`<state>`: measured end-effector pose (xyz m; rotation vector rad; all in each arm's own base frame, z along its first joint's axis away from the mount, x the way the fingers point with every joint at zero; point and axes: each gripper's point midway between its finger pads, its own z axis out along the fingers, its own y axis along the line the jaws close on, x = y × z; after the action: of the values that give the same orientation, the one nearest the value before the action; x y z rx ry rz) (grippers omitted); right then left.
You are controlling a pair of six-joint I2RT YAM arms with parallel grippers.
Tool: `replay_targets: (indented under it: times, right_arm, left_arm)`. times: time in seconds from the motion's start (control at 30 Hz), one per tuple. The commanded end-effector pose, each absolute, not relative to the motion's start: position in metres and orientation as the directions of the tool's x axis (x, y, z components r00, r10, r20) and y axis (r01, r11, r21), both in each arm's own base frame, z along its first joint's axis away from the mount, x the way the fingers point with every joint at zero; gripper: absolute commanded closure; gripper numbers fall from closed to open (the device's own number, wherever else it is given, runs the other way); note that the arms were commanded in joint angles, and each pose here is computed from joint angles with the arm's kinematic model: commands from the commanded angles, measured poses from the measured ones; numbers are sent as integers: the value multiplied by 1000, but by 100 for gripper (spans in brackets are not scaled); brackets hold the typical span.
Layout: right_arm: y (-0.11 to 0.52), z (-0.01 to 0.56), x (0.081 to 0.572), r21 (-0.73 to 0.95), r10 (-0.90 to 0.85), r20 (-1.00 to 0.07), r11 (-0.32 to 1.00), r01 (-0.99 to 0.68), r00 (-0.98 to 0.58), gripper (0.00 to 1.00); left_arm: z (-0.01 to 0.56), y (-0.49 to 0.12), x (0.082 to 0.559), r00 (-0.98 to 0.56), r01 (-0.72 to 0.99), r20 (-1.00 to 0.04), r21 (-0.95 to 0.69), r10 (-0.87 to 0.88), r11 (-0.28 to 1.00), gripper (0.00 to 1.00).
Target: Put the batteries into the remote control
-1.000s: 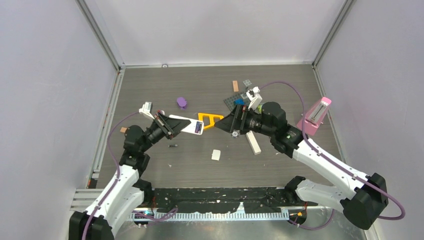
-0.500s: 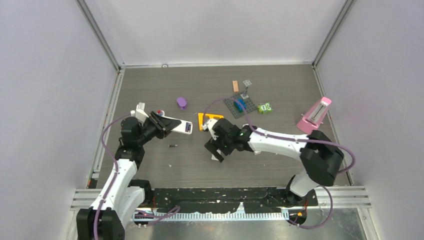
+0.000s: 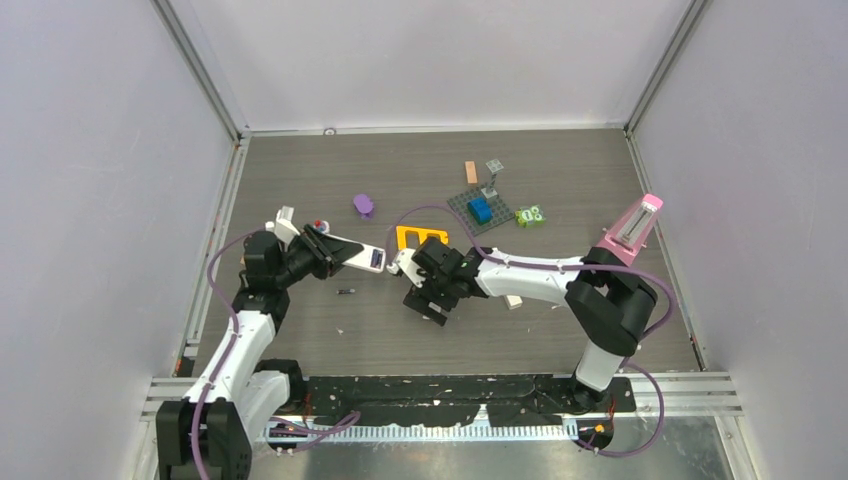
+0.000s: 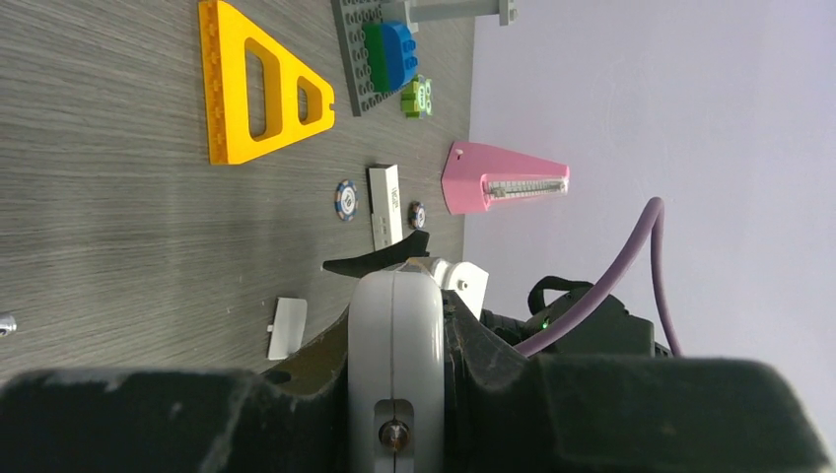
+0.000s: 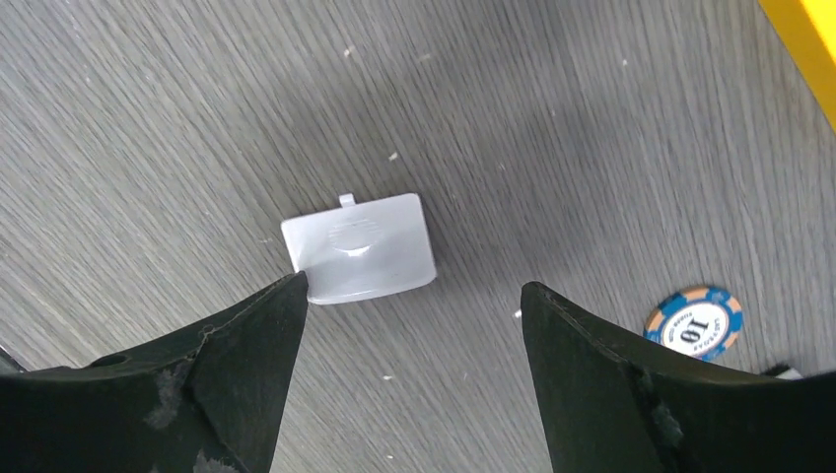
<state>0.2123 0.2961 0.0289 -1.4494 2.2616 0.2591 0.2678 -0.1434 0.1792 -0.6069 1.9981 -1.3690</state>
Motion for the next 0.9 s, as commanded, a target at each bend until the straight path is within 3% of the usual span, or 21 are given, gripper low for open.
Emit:
replay_targets:
  times: [0.0,0.4,0.6,0.87]
  right_arm:
    - [315,34,212,-54,-829,-479,355,-933,-288,16]
    - [312,17,202,-5,-860,-416,327,-945,-296,30]
    - [311,13,199,20,-861,-398,337,-941,-316,51]
    - [318,53,208,-15,-783,-524,403,-915,-336,62]
  left_arm:
    - [196,-134,275,-664,46,-299,-931,-685,362,100]
    - [182,-118,280,-625,-31,-282,-923,-728,384,100]
    - [181,-117,281,-620,-36,-284,-921,-731,388,100]
    - [171,-118,274,-636,-41,-287,-915,-716,402,100]
